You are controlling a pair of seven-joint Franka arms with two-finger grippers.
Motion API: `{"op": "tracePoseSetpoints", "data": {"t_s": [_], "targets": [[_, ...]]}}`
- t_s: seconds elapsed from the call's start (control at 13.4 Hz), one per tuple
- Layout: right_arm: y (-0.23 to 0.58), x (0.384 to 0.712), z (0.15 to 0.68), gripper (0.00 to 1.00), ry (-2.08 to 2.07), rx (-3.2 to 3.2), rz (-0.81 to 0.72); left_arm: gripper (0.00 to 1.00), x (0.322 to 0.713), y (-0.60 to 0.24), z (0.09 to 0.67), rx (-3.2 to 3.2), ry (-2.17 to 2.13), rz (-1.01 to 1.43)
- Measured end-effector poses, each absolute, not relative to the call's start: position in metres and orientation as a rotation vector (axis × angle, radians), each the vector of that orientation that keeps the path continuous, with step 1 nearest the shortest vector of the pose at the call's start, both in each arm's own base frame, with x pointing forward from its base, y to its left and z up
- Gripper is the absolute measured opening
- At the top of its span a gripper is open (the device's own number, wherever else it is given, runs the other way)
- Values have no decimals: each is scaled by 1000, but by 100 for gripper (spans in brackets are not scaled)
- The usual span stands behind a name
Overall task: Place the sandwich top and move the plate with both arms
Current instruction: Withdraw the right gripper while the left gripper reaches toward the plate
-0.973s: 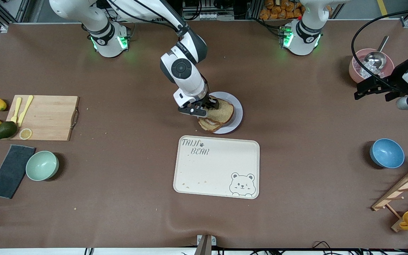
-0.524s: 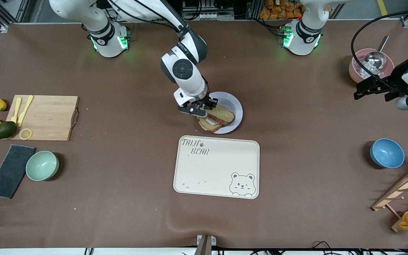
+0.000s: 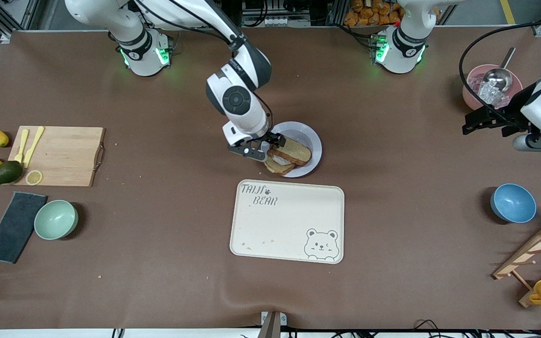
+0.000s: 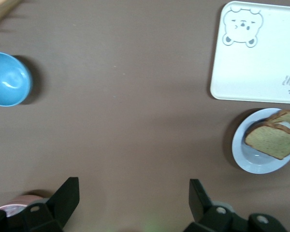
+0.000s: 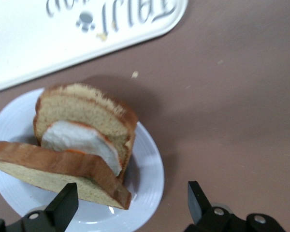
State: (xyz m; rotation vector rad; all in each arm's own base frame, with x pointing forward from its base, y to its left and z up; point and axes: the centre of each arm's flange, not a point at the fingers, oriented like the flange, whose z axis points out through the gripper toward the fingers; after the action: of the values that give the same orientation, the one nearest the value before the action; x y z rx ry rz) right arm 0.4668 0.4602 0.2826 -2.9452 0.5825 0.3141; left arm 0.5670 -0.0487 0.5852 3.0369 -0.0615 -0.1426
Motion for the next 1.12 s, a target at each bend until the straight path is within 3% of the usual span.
{"op": "tracePoseSetpoints", "data": {"t_s": [0.3, 0.67, 1.12], "targets": [[387, 522, 361, 100, 601, -2945, 458, 100, 574, -43, 549, 2871, -68, -208], [281, 570, 418, 100, 582, -2898, 484, 100, 575, -44, 457, 2620, -176, -314], [101, 609, 469, 100, 320, -2917, 469, 100, 531, -56, 346, 2288, -280, -291]]}}
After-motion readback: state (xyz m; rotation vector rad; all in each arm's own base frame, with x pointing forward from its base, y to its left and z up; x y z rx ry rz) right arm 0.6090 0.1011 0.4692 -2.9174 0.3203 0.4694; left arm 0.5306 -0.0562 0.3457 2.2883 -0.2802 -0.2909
